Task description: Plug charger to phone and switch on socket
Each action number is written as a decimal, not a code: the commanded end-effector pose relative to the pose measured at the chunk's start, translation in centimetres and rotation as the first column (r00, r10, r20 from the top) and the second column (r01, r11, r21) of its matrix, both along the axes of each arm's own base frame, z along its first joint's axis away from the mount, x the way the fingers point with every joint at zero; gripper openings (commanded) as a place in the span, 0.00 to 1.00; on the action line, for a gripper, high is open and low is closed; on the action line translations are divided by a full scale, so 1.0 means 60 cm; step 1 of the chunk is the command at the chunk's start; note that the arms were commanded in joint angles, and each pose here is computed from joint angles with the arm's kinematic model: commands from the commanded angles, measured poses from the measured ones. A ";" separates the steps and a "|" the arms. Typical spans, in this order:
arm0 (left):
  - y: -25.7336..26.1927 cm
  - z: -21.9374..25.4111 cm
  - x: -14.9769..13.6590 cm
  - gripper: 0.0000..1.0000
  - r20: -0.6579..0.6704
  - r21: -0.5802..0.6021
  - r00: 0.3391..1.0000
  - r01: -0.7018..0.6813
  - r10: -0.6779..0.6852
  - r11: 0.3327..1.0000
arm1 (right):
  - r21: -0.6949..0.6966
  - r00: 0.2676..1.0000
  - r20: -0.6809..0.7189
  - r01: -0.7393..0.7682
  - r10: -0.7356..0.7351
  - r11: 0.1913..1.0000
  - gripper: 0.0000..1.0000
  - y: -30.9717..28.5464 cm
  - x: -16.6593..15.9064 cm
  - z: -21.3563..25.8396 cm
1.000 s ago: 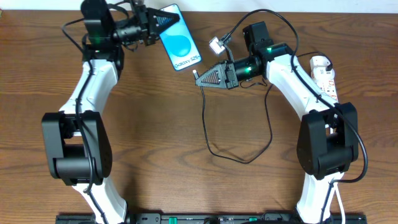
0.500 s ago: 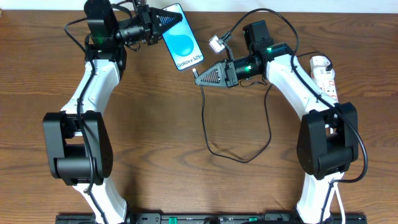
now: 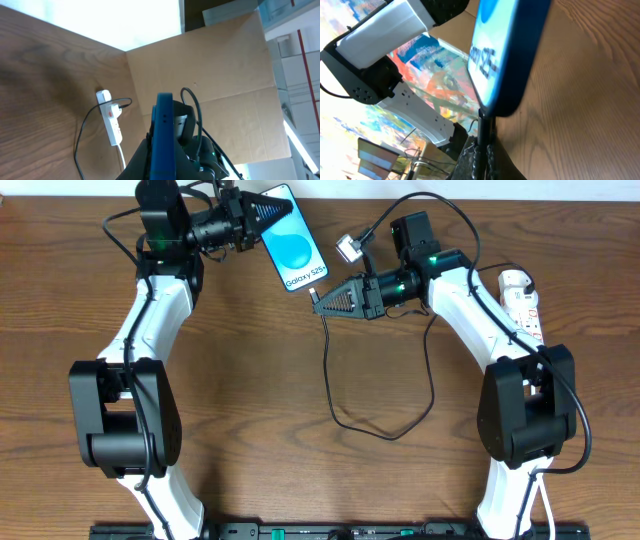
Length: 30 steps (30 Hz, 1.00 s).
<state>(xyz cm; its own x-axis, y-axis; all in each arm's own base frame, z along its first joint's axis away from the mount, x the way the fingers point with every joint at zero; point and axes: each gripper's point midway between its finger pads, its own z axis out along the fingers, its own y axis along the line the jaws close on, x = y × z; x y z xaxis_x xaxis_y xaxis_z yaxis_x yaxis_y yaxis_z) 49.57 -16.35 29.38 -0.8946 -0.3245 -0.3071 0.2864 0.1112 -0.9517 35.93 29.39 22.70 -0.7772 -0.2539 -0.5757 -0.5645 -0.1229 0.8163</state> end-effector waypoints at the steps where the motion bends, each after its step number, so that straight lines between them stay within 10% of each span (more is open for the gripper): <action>1: 0.003 0.012 0.000 0.08 0.019 0.004 1.000 -0.004 0.004 1.000 | 0.052 0.999 0.035 -0.027 0.026 0.998 0.01 0.001 -0.010 0.037; 30: -0.004 0.008 -0.023 0.07 0.037 0.015 0.996 0.080 -0.080 0.997 | 0.033 0.998 0.049 -0.038 0.036 0.999 0.01 0.016 -0.017 0.031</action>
<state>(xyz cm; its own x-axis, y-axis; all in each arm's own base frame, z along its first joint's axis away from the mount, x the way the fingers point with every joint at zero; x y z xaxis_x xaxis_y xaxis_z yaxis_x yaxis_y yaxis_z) 49.03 -16.52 28.77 -0.9054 -0.2906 -0.3096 0.2879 0.1158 -0.9506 35.24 30.37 22.93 -0.7574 -0.2685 -0.5952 -0.5768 -0.1524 0.8026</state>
